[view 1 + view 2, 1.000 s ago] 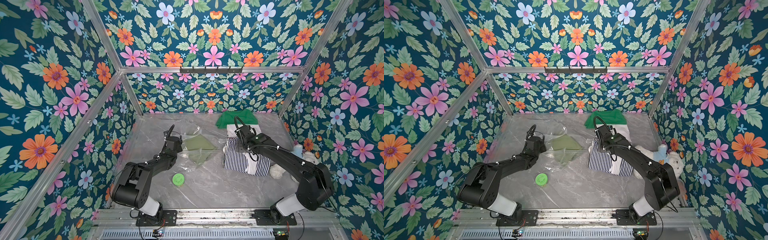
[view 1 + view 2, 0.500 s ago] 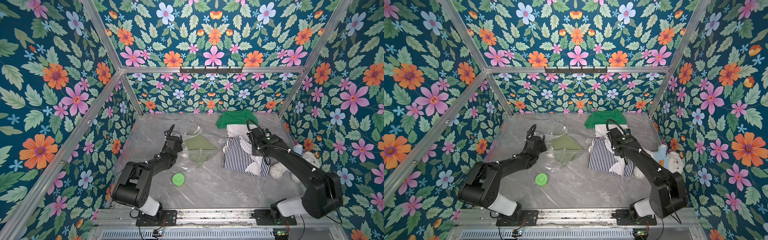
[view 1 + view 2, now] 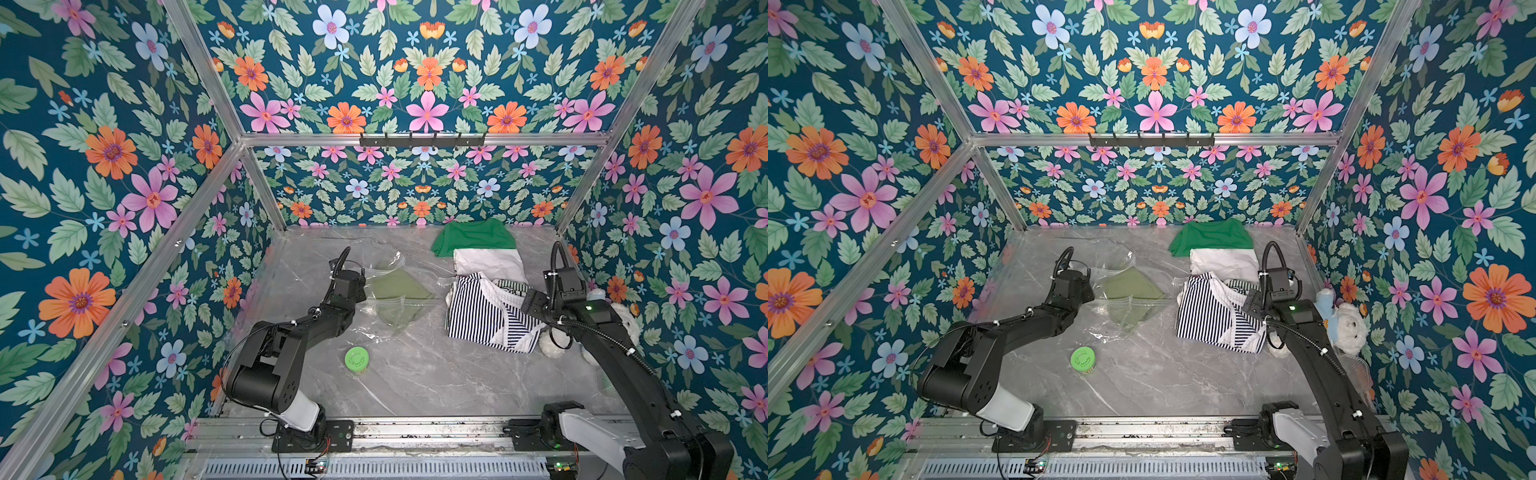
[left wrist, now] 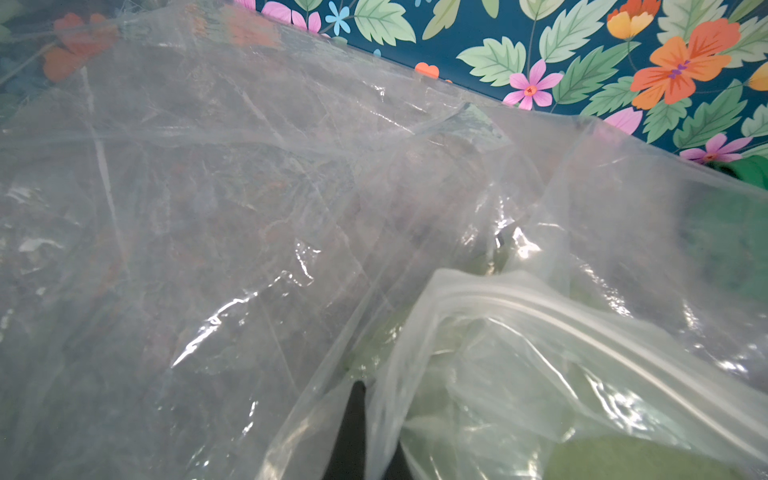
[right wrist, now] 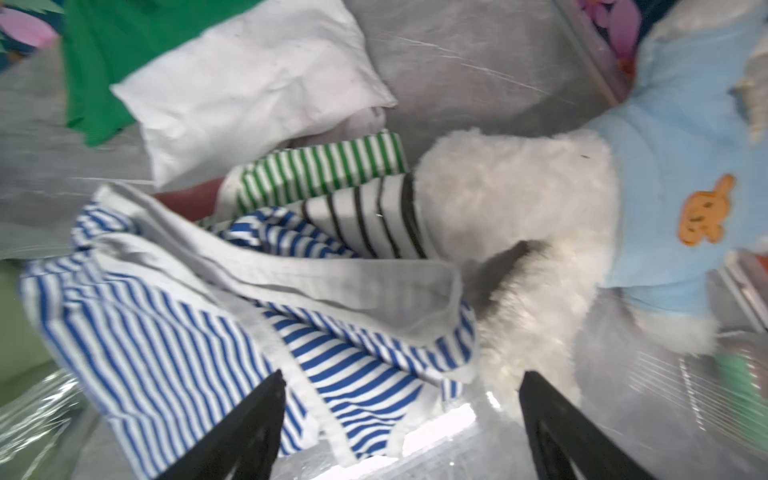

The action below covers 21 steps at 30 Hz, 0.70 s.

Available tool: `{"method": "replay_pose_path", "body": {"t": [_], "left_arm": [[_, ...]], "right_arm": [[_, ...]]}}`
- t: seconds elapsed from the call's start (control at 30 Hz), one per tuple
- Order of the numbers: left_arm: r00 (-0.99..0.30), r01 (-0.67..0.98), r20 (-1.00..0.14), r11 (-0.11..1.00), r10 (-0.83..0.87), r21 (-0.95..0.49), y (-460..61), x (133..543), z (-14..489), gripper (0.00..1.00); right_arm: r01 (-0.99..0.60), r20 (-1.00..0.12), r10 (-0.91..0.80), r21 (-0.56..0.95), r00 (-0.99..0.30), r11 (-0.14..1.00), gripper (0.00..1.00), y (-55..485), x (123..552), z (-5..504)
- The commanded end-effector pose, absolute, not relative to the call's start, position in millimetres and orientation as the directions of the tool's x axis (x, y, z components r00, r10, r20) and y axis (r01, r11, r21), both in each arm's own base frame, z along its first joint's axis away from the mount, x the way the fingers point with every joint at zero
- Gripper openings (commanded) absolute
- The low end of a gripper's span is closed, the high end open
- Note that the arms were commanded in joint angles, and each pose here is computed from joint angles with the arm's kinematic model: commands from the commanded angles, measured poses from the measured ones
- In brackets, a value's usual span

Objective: Take the tank top out of the vacuum bag
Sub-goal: Adjust the tank top at the center of the board.

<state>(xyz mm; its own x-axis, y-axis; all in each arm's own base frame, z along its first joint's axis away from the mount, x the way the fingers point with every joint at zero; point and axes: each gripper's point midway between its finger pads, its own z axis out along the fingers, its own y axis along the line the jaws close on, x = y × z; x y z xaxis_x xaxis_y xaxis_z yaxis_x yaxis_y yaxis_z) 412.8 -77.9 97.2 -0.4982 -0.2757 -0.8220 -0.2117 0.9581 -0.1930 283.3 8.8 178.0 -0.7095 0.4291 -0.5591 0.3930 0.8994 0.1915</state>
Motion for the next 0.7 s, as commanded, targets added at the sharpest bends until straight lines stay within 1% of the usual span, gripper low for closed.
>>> {"method": "replay_pose_path", "body": {"t": [0.0,0.1,0.17,0.27,0.33,0.4,0.47,0.53,0.67], "left_arm": [[-0.473,-0.211,-0.836,0.957,-0.278,-0.199,-77.6,416.9,105.7,0.00],[-0.478,-0.208,-0.833,0.957,-0.280,-0.202,-79.1,418.1,104.1,0.00],[-0.478,-0.206,-0.831,0.956,-0.283,-0.207,-80.0,419.1,104.1,0.00],[-0.479,-0.205,-0.831,0.957,-0.282,-0.207,-80.4,419.4,104.5,0.00],[-0.478,-0.205,-0.832,0.957,-0.281,-0.206,-80.1,418.9,105.0,0.00],[-0.478,-0.210,-0.833,0.957,-0.280,-0.201,-78.5,417.7,104.7,0.00],[-0.478,-0.211,-0.833,0.957,-0.278,-0.198,-78.0,416.7,104.2,0.00],[-0.479,-0.210,-0.833,0.958,-0.276,-0.197,-78.2,416.8,103.9,0.00],[-0.478,-0.209,-0.831,0.956,-0.285,-0.208,-79.5,418.5,101.6,0.00]], "right_arm": [[0.217,-0.556,0.387,0.348,-0.735,0.912,0.83,52.1,300.9,193.5],[0.104,-0.514,0.345,0.439,-0.785,0.892,0.76,94.1,303.1,191.0],[0.065,-0.480,0.304,0.452,-0.823,0.890,0.73,118.3,300.1,181.1],[0.079,-0.370,0.288,0.487,-0.883,0.870,0.71,143.9,290.8,156.3],[0.122,-0.315,0.301,0.481,-0.900,0.868,0.71,147.4,283.0,138.7],[0.212,-0.283,0.327,0.371,-0.902,0.904,0.72,125.6,272.2,121.2],[0.260,-0.296,0.326,0.241,-0.898,0.935,0.72,99.9,262.6,115.6],[0.277,-0.294,0.307,0.141,-0.905,0.951,0.72,82.5,253.0,115.1],[0.280,-0.224,0.266,-0.032,-0.937,0.959,0.76,61.9,242.0,100.6]]}}
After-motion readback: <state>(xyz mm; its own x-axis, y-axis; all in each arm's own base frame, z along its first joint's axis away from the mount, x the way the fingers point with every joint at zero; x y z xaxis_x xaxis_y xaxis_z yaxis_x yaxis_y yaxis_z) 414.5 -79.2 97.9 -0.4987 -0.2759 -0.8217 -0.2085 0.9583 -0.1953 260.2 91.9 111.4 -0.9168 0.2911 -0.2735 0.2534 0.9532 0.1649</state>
